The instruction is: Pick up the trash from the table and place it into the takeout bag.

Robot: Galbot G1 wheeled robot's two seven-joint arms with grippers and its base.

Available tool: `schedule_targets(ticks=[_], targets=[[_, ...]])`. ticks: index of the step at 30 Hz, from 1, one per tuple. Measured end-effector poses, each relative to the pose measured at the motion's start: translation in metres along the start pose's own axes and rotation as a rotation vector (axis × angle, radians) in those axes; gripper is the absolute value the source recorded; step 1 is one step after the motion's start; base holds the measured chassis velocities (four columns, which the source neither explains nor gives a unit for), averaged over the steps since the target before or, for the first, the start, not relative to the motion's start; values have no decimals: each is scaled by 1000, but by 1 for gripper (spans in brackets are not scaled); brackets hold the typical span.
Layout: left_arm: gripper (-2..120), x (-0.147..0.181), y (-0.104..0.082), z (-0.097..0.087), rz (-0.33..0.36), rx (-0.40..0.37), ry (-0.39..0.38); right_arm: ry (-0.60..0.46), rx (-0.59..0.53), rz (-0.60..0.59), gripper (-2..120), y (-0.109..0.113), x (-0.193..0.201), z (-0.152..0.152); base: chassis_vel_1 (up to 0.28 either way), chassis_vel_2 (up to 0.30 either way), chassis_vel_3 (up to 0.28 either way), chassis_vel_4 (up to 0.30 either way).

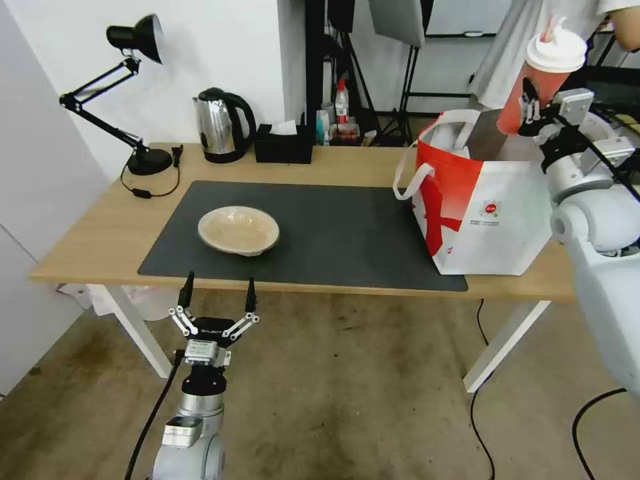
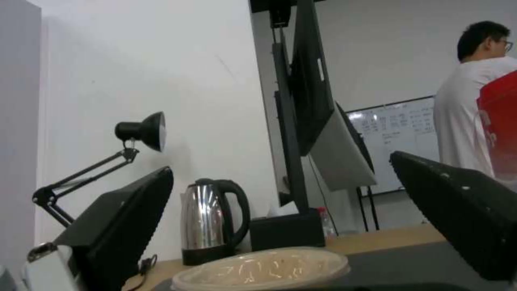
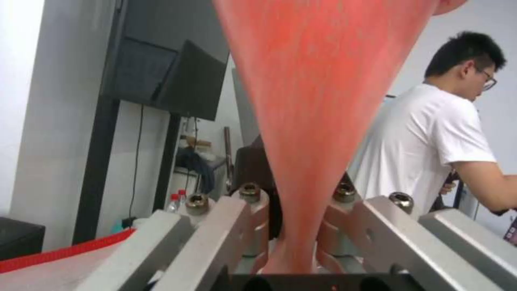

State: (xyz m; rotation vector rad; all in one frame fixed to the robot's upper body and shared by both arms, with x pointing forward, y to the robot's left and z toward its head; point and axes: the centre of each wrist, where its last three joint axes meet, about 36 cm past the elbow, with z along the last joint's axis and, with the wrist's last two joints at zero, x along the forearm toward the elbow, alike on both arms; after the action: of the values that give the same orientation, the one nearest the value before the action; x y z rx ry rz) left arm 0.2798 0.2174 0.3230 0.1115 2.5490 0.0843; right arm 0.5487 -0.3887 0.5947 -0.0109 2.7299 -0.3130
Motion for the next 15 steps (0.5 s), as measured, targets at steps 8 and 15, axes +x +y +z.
schedule_targets(ticks=[8,15], targets=[[100,-1,2,0,-4,-5,-3,26,18,4,4,8,-8,15,0,0,0,0],[100,-3,2,1,-5,-4,-6,38,27,-1,16,12,-5,24,0,0,0,0]])
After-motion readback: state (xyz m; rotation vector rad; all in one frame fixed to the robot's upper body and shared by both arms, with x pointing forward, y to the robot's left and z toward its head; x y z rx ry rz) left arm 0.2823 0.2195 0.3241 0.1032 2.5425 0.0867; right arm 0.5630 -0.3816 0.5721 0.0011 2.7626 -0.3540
